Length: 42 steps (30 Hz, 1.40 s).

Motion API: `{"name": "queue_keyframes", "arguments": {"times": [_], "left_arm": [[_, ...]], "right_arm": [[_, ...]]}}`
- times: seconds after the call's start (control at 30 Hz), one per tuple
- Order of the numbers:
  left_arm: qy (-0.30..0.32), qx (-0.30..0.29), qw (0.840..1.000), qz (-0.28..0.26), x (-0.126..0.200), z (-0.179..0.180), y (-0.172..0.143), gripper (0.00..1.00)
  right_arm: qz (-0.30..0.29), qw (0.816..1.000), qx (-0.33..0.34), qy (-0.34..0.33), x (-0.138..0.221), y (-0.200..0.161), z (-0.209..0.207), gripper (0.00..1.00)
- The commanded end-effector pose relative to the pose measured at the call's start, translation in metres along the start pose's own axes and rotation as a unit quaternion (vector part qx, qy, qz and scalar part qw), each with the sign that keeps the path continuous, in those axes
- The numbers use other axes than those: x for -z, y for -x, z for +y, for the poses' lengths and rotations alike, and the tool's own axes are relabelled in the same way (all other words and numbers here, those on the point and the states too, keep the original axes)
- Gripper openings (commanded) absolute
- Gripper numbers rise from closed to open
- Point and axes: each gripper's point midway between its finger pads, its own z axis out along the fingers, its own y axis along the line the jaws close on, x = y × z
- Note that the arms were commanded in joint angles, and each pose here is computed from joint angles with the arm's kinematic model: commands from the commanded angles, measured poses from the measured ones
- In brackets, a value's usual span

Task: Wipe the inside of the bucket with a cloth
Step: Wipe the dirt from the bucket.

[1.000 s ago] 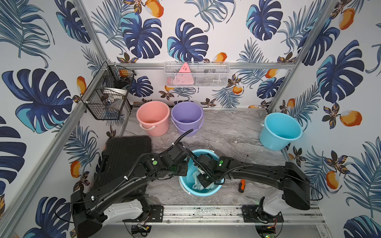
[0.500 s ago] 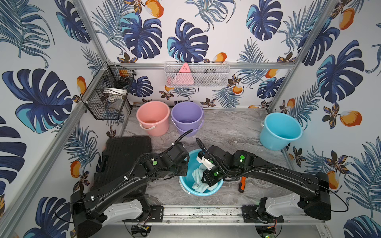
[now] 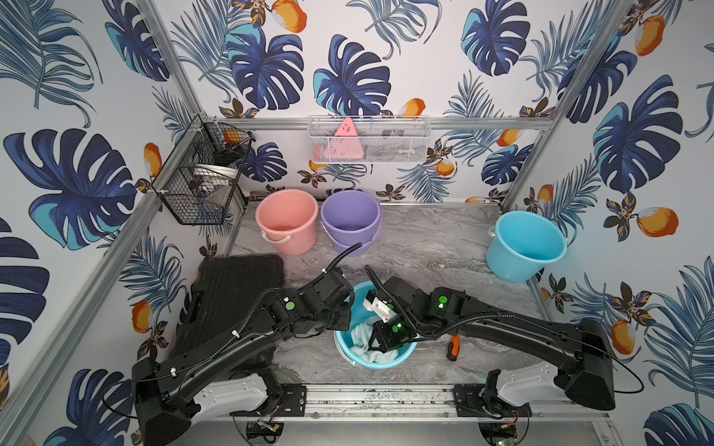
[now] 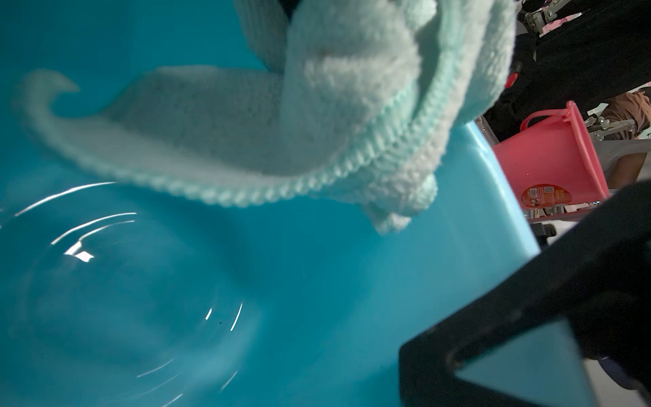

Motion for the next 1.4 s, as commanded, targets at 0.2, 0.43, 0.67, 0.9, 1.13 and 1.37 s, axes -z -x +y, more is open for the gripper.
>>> {"name": "queue_keyframes", "arguments": {"times": [0.2, 0.43, 0.67, 0.9, 1.13, 1.37], "left_arm": [[-0.015, 0.008, 1.000, -0.020, 0.001, -0.008, 0.010, 0.00], [-0.015, 0.009, 1.000, -0.019, 0.000, -0.009, 0.011, 0.00], [-0.014, 0.008, 1.000, -0.016, -0.002, -0.009, 0.010, 0.00], [-0.015, 0.009, 1.000, -0.019, -0.001, -0.009, 0.011, 0.00], [-0.011, 0.010, 1.000, -0.020, -0.001, -0.007, 0.011, 0.00], [-0.013, 0.013, 1.000, -0.023, -0.001, -0.008, 0.011, 0.00]], "right_arm": [[-0.007, 0.996, -0.009, -0.092, -0.041, 0.010, -0.047, 0.00], [-0.054, 0.989, -0.028, -0.137, -0.068, 0.024, -0.080, 0.00], [-0.109, 0.974, -0.038, -0.194, -0.077, 0.034, -0.114, 0.00], [-0.108, 0.971, -0.030, -0.210, -0.075, 0.030, -0.121, 0.00], [-0.111, 0.980, -0.037, -0.162, -0.036, 0.024, -0.088, 0.00], [-0.129, 0.988, -0.069, -0.050, 0.004, 0.020, -0.038, 0.00]]}}
